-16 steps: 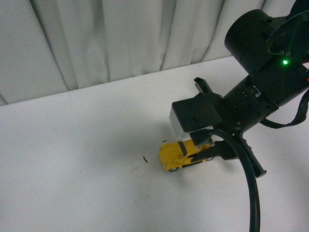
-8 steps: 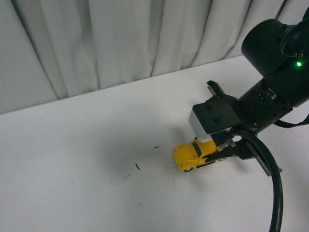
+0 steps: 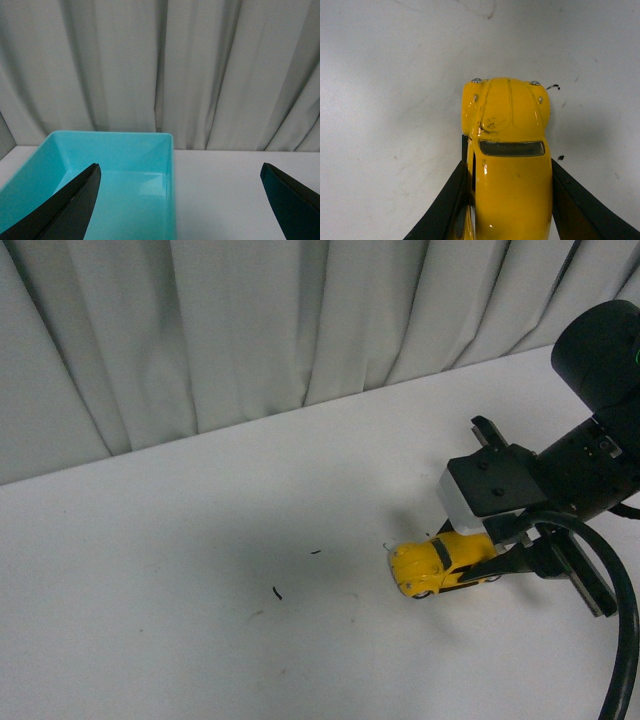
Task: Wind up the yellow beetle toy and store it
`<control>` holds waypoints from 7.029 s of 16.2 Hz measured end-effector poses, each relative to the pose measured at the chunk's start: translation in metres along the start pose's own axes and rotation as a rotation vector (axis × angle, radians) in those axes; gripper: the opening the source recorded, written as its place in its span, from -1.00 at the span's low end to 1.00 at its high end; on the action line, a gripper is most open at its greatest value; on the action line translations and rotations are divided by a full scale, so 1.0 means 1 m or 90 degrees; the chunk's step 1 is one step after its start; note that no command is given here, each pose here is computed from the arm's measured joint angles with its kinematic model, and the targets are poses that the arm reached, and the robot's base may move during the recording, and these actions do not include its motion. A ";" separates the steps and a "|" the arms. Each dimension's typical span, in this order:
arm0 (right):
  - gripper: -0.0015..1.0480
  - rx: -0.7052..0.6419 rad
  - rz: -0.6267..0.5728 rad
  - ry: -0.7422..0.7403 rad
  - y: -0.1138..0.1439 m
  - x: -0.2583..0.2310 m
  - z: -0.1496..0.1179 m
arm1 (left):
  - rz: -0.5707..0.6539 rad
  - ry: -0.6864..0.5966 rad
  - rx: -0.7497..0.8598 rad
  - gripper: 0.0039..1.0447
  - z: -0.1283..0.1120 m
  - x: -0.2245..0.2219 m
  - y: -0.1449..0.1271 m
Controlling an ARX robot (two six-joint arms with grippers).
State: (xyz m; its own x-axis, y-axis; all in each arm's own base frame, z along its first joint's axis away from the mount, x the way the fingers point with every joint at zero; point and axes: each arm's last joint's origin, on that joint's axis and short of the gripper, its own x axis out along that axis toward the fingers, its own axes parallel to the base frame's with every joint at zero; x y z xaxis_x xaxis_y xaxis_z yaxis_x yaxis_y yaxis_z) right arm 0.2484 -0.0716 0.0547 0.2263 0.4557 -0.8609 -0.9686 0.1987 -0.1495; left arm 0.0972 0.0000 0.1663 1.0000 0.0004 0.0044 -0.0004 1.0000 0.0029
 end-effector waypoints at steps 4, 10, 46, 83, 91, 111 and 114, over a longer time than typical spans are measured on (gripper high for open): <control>-0.24 0.043 -0.005 0.004 0.008 -0.009 -0.014 | 0.000 0.000 0.000 0.88 0.000 0.000 0.000; -0.24 0.068 -0.020 0.006 0.015 -0.015 -0.024 | 0.000 0.000 0.000 0.88 0.000 0.000 0.000; 0.87 -0.095 -0.255 0.043 -0.075 -0.126 0.057 | 0.000 0.000 0.000 0.88 0.000 0.000 0.000; -0.96 0.509 -0.735 -0.498 0.129 -0.097 0.105 | 0.000 0.000 0.000 0.88 0.000 0.000 0.000; -0.96 0.516 -0.732 -0.489 0.144 -0.097 0.101 | 0.000 0.000 0.000 0.88 0.000 0.000 0.000; 0.87 0.513 -0.735 -0.493 0.144 -0.098 0.101 | -0.290 0.192 0.002 0.88 0.035 0.099 -0.033; 0.87 0.513 -0.734 -0.493 0.144 -0.098 0.101 | -0.366 0.276 0.116 0.88 0.029 0.136 -0.031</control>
State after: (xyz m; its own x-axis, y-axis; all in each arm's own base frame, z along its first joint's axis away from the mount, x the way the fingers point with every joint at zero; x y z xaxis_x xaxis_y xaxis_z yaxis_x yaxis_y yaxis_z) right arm 0.0973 0.0004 0.1665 1.0000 0.0042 0.0032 -0.0041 0.9999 -0.0147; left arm 0.2332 -0.0315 0.1956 0.7551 -0.4837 -0.4427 0.5601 0.8268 0.0519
